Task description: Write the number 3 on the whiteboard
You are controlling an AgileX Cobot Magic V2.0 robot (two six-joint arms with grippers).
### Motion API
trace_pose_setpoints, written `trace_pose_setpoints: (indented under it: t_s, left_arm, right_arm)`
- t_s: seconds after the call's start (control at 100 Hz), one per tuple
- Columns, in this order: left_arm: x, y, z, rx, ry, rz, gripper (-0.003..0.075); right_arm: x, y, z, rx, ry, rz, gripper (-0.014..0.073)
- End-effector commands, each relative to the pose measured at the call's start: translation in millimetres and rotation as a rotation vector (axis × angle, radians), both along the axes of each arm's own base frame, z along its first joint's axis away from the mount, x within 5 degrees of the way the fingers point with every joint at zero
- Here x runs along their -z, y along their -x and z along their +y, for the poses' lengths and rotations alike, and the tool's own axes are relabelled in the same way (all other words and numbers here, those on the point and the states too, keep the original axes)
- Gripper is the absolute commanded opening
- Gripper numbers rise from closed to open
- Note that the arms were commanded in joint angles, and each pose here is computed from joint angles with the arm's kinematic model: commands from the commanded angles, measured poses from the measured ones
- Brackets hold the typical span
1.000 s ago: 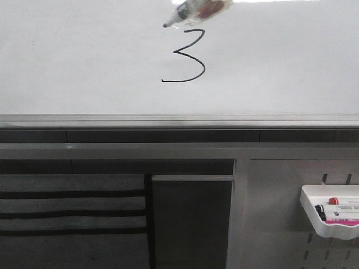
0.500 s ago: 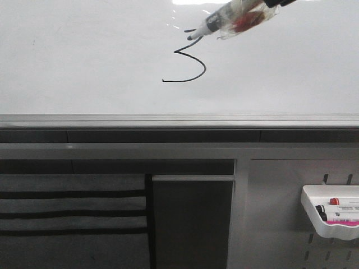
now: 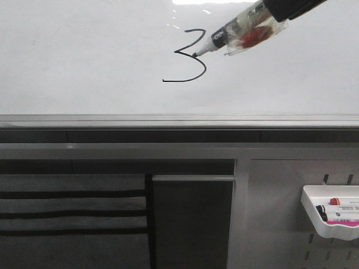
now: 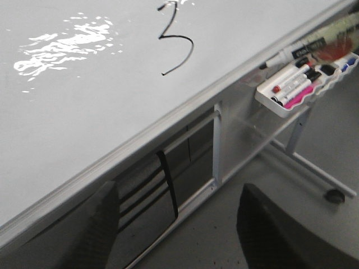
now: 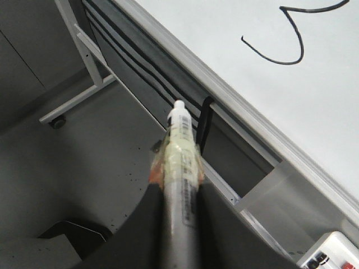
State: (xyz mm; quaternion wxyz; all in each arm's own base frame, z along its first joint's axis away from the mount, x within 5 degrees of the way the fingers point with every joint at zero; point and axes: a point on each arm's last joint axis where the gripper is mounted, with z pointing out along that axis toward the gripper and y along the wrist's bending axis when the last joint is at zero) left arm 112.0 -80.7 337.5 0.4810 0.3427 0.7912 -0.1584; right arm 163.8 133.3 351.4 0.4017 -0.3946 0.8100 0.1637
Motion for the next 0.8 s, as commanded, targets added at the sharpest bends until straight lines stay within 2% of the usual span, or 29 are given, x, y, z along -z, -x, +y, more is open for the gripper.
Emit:
trace_pose_setpoints:
  t_s: [0.0,0.17,0.36,0.52,0.79]
  left_arm:
    - [-14.2,-6.1,-12.7,0.090,-0.001,-0.022,0.0420]
    - [-14.3,-20.2,-45.5,0.353,-0.142,0.036,0.0420]
    - [-18.5,-34.0,-86.0,0.556,-0.231,-0.026,0.0420]
    - [-20.8,-45.5,-110.1,0.615,-0.252,-0.048,0.0421]
    - [-20.9,-58.5,-122.8,0.640,-0.276,-0.069,0.0420]
  right_arm:
    - [-21.4,3.8,0.6,-0.046,-0.018,-0.093,0.0018]
    - [-31.3,16.8,14.2,-0.293,0.133,-0.124,0.0018]
    - [-42.0,24.4,32.5,-0.495,0.206,-0.254,0.0018]
    - [-46.3,22.0,37.3,-0.493,0.186,-0.315,0.0018]
    - [-48.8,18.7,38.3,-0.472,0.176,-0.354,0.0018]
